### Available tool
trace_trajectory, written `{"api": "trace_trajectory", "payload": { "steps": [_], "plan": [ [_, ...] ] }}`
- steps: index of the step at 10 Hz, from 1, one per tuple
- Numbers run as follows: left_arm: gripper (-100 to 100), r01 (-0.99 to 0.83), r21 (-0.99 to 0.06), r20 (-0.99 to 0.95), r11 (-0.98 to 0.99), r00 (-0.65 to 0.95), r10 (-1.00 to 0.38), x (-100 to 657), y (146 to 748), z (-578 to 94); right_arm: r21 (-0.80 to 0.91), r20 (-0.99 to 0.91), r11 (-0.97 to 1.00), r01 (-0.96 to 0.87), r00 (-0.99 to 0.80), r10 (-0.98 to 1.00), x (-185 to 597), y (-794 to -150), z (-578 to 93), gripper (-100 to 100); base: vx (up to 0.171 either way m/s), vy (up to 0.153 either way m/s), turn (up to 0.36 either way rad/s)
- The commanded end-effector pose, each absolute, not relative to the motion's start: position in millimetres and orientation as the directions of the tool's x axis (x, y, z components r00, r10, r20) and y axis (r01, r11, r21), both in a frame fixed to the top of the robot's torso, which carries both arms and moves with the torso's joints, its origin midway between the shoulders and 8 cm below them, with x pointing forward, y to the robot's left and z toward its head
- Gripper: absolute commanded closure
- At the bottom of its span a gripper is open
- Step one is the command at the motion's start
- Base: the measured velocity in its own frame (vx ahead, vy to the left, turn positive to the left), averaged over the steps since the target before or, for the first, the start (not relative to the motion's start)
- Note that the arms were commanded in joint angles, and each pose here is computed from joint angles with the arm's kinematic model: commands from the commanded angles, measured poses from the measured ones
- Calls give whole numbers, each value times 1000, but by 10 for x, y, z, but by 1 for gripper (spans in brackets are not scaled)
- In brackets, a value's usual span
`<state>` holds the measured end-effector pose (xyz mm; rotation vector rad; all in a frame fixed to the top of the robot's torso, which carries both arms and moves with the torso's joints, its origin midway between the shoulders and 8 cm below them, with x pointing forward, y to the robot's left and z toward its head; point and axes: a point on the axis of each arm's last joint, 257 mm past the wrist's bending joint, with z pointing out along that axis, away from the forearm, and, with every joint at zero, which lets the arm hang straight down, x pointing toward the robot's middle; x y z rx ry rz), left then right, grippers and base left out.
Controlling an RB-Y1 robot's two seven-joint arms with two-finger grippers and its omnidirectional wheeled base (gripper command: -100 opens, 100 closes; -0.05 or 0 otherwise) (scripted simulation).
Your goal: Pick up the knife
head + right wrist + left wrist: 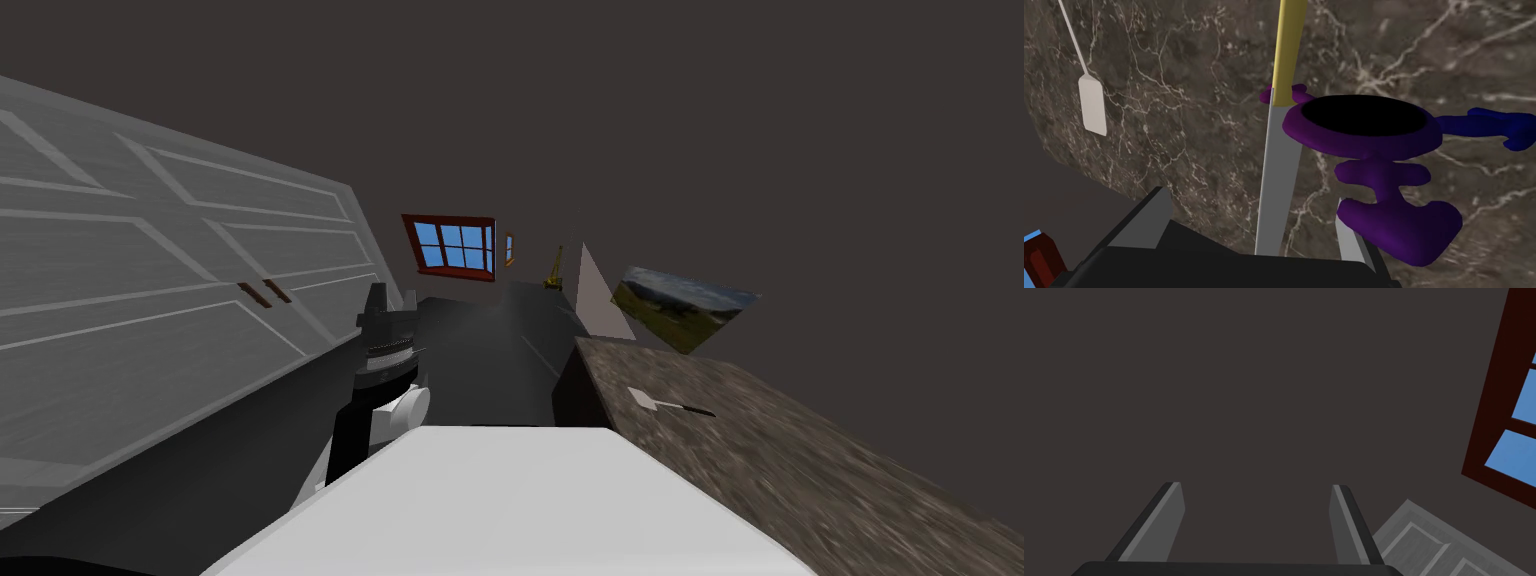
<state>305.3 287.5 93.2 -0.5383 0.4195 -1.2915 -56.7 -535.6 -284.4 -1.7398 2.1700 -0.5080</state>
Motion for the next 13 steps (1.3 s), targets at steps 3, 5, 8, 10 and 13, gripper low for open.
{"api": "trace_trajectory", "payload": {
  "steps": [3,5,8,10,13],
  "plan": [
    [0,785,-592,5,183,231,-973,3053,2875,932,-464,-14,198,-863,-216,-976,-559,-5386,-2909,-100,-12,-15,34],
    [0,785,-592,5,183,231,-973,3053,2875,932,-471,-11,202,-859,-223,-975,-538,-5411,-2993,-100,-13,24,50],
    [0,785,-592,5,183,231,-973,3053,2875,932,-469,-12,200,-860,-221,-975,-545,-5403,-2968,100,-2,4,2],
    [0,785,-592,5,183,231,-973,3053,2875,932,-469,-12,201,-860,-221,-975,-545,-5403,-2968,100,0,0,0],
    [0,785,-592,5,183,231,-973,3053,2875,932,-418,-20,209,-884,-221,-975,-743,-5362,-3054,-100,23,-5,13]
  ]
}}
